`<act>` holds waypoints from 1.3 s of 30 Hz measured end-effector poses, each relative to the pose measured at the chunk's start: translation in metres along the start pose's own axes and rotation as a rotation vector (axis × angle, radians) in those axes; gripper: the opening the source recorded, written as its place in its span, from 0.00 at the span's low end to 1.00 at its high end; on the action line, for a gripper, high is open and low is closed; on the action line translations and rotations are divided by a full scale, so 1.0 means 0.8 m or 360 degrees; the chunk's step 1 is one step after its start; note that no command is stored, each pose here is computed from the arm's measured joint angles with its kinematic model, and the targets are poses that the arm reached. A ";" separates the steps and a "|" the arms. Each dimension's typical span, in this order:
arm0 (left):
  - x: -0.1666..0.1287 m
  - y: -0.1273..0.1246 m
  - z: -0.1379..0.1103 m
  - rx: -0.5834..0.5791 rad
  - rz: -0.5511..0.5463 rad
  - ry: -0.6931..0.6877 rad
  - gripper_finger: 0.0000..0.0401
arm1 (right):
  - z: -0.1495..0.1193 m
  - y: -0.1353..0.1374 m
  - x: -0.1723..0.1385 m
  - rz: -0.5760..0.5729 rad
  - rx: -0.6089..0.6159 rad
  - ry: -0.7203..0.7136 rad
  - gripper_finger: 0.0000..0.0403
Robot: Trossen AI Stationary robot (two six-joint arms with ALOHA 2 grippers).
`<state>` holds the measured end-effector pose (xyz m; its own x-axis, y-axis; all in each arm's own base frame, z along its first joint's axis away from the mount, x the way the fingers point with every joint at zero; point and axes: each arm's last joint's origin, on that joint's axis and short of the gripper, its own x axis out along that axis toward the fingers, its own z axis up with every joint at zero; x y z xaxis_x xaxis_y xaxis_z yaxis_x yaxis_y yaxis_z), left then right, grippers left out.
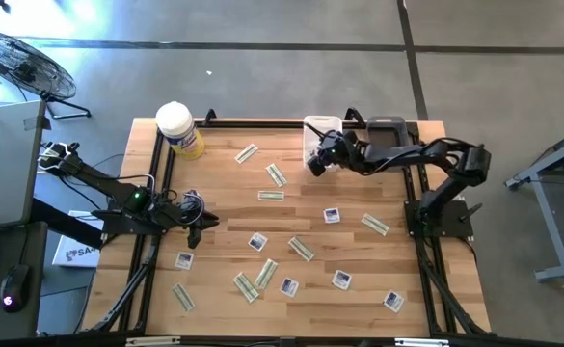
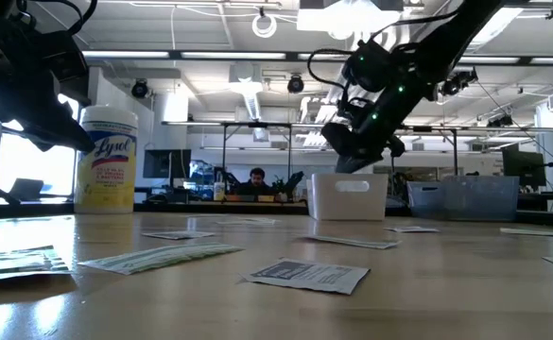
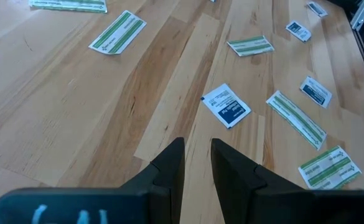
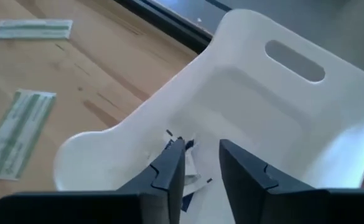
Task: Pick & Place First Aid Supplies
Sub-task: Put the blue alcohol pad into the white bin
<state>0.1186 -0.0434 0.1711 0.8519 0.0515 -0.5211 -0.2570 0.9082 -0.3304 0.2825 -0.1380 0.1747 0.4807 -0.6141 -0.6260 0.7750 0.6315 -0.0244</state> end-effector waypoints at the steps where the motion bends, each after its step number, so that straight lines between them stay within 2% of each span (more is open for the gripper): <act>1: 0.000 0.000 0.000 0.0000 -0.0001 -0.0001 0.19 | 0.002 0.001 -0.004 0.0017 -0.0003 -0.0015 0.25; 6: 0.000 0.000 0.000 0.0000 0.0000 0.0000 0.19 | 0.010 0.021 -0.039 0.0143 -0.0103 -0.0102 0.27; 10: 0.000 0.000 0.000 0.0000 0.0000 0.0000 0.19 | 0.004 0.050 -0.074 0.0342 -0.0191 -0.0096 0.27; 12: 0.000 0.000 0.000 0.0000 0.0000 0.0000 0.19 | -0.008 0.066 -0.086 0.0425 -0.0219 -0.0037 0.28; 15: 0.000 0.000 0.000 0.0000 0.0000 0.0000 0.19 | -0.032 0.089 -0.099 0.0499 -0.0366 0.0075 0.31; 20: 0.000 0.000 0.000 0.0000 0.0000 0.0000 0.19 | -0.071 0.113 -0.111 0.0546 -0.0500 0.0311 0.40; 28: 0.000 0.000 0.000 0.0001 0.0000 0.0000 0.19 | -0.094 0.115 -0.118 0.0601 -0.0599 0.0554 0.56; 30: 0.000 0.000 0.000 0.0000 0.0000 0.0000 0.19 | -0.097 0.113 -0.118 0.0615 -0.0636 0.0583 0.58; 39: 0.000 0.000 0.000 0.0000 0.0000 0.0000 0.19 | -0.128 0.090 -0.093 0.0685 -0.0569 0.0578 0.59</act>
<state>0.1186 -0.0434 0.1711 0.8520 0.0514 -0.5210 -0.2567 0.9083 -0.3304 0.2606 0.0017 0.1401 0.4996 -0.1133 -0.8588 0.3308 0.9412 0.0683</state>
